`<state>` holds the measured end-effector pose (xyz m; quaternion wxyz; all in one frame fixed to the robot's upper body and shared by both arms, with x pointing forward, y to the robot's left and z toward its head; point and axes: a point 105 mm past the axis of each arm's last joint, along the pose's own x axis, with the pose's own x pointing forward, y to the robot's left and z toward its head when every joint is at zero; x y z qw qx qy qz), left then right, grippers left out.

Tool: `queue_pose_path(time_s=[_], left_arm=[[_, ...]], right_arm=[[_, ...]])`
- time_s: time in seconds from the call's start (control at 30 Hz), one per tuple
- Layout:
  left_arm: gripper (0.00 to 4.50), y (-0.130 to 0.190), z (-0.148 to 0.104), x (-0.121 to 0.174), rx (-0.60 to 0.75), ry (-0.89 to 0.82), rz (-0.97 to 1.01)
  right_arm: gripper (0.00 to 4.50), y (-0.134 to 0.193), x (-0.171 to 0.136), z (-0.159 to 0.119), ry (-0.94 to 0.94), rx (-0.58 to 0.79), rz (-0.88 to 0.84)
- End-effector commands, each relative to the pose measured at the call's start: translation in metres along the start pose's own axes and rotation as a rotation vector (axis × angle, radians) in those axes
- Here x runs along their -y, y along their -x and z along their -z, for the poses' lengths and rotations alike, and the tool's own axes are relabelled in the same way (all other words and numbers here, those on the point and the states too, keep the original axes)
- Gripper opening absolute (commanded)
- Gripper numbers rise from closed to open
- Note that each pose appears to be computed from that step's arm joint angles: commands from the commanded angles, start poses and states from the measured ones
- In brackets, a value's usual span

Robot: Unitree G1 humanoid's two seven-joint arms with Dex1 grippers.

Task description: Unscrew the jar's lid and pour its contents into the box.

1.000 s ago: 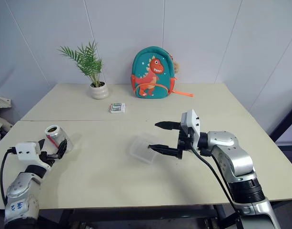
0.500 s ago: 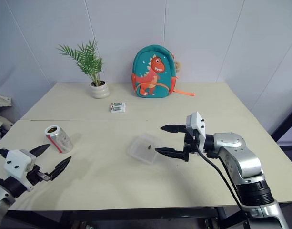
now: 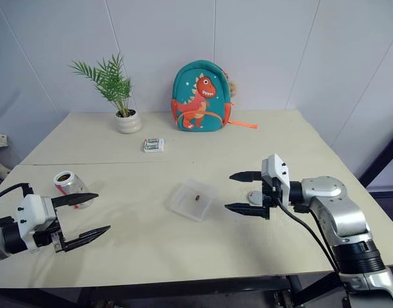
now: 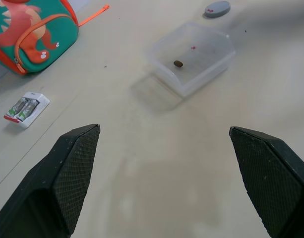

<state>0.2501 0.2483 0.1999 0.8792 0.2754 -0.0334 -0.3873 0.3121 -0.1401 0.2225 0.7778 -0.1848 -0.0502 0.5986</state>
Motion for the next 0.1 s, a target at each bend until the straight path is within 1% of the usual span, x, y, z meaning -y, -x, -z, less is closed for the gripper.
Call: queue_pose_path(time_s=[0.03,0.1], left_arm=[[4.46,-0.0001,-0.009,-0.0014,0.032,-0.007,-0.007],[4.46,-0.0013,-0.0086,0.0003,0.033,-0.008,-0.002]], right_arm=[[4.5,0.0048,-0.0047,-0.0098,0.033,0.017,0.008],[4.5,0.0044,-0.0029,-0.0097,0.03,0.022,0.03]])
